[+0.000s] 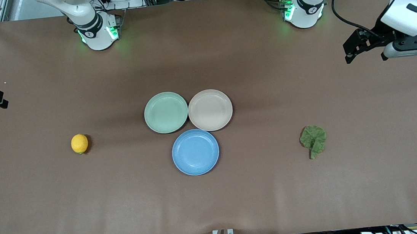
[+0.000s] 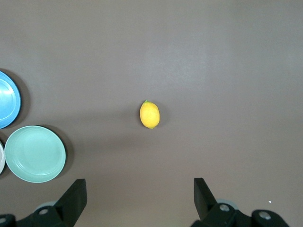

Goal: Pick lemon and lettuce from blue and beige plates

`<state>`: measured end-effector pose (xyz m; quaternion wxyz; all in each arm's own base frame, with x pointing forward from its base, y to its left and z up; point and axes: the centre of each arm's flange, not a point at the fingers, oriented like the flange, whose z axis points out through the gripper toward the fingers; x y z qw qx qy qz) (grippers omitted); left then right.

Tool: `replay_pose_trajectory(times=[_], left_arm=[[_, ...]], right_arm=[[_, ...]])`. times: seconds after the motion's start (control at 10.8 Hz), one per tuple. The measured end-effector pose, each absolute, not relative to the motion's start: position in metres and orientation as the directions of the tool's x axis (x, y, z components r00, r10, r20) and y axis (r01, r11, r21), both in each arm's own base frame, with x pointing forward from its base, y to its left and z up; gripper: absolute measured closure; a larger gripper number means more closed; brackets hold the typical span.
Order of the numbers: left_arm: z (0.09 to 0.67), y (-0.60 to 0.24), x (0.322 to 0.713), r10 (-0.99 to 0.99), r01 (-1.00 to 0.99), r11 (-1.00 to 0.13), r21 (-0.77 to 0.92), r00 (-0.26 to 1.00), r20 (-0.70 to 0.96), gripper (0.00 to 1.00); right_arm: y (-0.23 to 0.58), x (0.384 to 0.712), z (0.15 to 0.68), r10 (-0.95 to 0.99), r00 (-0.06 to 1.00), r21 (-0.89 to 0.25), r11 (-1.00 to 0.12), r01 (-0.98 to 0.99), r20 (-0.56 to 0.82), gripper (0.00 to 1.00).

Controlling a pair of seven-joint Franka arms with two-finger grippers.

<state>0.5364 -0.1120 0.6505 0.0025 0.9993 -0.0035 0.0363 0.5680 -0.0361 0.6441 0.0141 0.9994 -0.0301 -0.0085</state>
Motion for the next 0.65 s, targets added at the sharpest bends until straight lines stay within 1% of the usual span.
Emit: replay_pose_trajectory(times=[0.65], left_arm=[[0.6504, -0.1120, 0.5362, -0.027, -0.028, -1.000, 0.003, 0.997, 0.071, 0.00]], right_arm=[[-0.0360, 0.5680, 0.6441, -0.060, 0.998, 0.029, -0.998, -0.060, -0.016, 0.00]])
